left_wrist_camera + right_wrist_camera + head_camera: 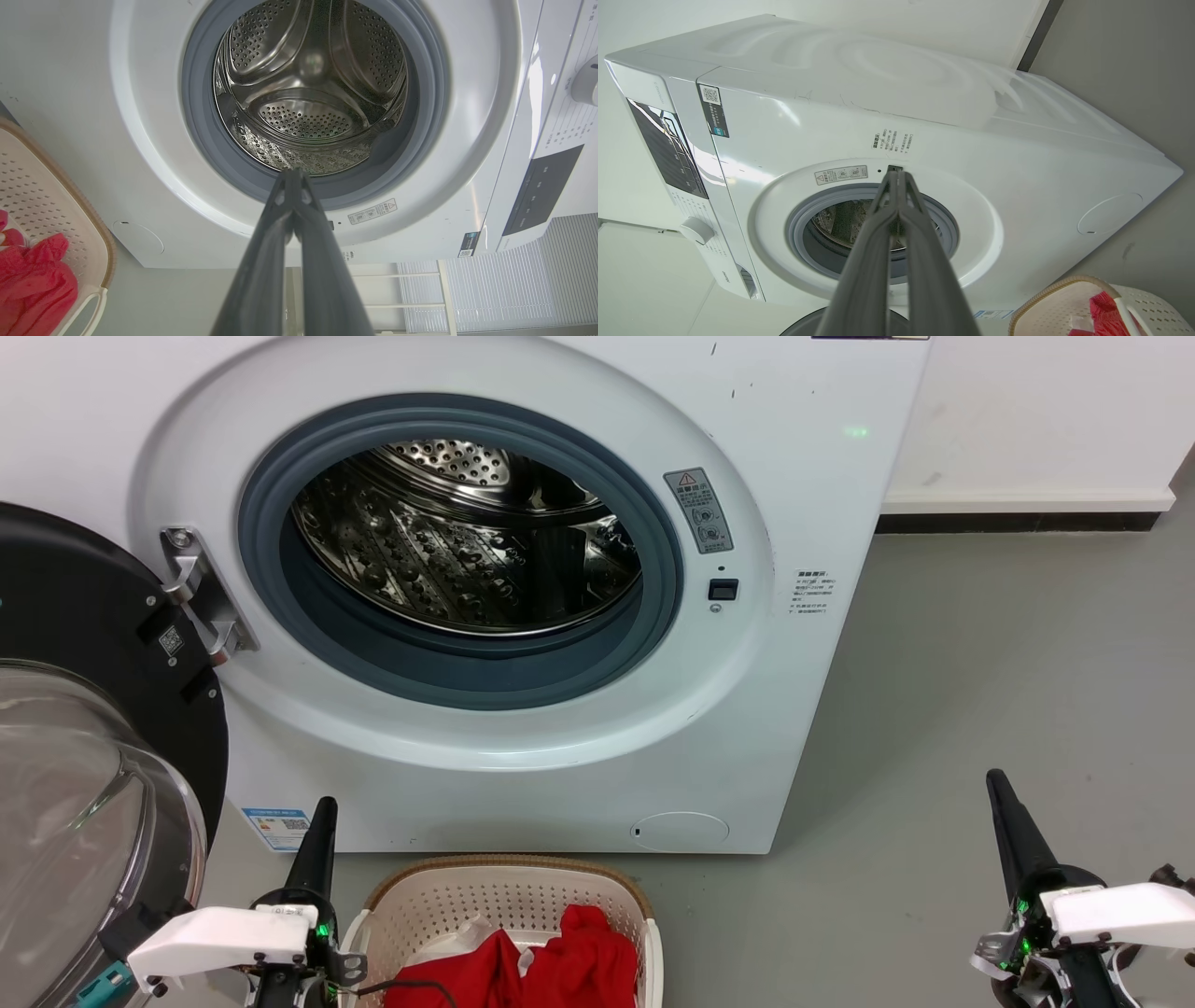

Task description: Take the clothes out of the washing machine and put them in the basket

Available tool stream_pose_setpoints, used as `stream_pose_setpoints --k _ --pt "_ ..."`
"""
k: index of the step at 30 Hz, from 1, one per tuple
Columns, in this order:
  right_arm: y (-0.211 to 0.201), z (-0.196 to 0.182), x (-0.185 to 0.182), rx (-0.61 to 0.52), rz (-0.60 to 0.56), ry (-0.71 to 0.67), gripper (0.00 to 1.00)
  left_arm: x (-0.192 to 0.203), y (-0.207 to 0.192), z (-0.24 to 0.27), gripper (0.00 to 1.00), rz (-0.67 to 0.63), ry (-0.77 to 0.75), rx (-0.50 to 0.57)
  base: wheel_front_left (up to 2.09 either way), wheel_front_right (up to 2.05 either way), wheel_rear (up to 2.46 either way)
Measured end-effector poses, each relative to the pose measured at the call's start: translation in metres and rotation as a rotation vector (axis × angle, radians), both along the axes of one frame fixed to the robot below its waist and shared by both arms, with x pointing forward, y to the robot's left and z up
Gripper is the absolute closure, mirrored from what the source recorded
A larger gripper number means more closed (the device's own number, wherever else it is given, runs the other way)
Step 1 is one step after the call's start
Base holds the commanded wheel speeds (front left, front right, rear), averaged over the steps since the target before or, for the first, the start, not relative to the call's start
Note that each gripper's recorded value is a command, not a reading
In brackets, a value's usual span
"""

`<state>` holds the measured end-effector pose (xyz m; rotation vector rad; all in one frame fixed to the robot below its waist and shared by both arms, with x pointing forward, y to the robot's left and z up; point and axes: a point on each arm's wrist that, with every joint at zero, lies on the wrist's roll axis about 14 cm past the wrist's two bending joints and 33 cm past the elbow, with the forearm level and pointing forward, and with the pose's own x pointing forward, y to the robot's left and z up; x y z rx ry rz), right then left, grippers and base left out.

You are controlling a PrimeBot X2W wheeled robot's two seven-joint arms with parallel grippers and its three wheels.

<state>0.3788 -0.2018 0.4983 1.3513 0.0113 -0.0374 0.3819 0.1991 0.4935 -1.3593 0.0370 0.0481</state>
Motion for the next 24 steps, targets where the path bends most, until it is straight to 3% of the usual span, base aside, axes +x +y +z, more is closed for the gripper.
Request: stream_pose_setpoints --k 24 --pt "0.0013 0.0040 0.0066 0.188 0.013 -0.015 1.00 0.0055 0.0001 0.0097 1.00 -0.007 -0.040 -0.185 0.00 0.00 0.00"
